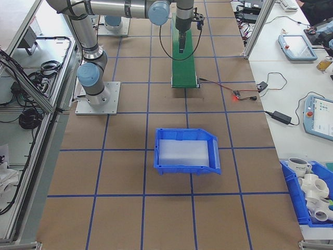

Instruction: Move button from left to right

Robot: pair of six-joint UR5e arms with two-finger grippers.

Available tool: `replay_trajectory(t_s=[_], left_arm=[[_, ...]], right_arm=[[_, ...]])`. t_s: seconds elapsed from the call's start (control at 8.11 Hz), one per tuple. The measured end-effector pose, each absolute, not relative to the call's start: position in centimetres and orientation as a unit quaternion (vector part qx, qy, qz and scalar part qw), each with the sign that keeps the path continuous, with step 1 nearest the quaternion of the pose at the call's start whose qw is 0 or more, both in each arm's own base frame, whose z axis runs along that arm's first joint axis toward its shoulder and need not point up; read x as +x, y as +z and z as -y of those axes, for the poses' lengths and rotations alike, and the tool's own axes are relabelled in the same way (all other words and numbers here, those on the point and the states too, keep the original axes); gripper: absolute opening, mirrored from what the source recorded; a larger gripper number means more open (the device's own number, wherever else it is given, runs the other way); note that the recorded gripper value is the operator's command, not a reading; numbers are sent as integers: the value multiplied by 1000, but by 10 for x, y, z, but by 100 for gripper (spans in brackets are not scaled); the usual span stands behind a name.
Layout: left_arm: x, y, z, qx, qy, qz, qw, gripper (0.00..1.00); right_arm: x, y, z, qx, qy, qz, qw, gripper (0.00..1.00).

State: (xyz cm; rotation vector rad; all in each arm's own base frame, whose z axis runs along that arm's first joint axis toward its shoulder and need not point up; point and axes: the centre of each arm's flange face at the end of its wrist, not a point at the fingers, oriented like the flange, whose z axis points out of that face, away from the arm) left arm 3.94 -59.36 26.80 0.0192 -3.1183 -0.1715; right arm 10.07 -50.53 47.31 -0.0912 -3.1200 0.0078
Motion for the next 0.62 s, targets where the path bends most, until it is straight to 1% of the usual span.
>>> replay_trajectory(t_s=[0.12,0.62], left_arm=[[33,268,594,2,-57,998,8,100],[-19,292,585,-38,-49,998,3,100]], right_arm=[[101,473,505,-30,3,999,11,100],[101,478,504,-31,8,999,11,100]])
